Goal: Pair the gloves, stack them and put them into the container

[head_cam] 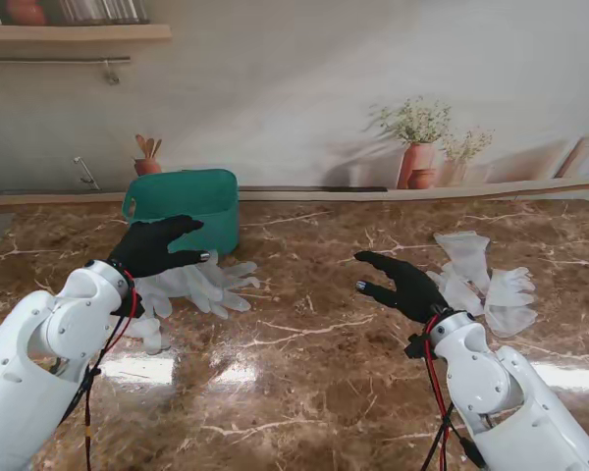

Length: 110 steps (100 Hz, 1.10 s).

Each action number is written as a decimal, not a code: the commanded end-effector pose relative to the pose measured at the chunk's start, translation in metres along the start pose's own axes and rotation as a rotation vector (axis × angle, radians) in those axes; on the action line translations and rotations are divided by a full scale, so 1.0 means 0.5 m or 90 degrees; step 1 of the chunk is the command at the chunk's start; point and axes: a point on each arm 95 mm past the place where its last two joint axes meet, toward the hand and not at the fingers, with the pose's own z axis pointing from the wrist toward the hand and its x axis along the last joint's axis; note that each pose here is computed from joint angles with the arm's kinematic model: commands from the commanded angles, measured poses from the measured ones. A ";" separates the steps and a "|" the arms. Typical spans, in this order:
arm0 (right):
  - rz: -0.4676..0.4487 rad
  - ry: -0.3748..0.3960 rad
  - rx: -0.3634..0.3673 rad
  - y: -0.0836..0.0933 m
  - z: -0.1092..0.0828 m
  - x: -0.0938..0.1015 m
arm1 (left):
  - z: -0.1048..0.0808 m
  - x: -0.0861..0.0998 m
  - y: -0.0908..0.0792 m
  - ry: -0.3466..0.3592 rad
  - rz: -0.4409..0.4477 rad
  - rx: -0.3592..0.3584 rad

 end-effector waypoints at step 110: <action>0.027 -0.065 0.018 -0.017 0.017 -0.040 | 0.158 -0.193 -0.102 -0.232 0.286 -0.148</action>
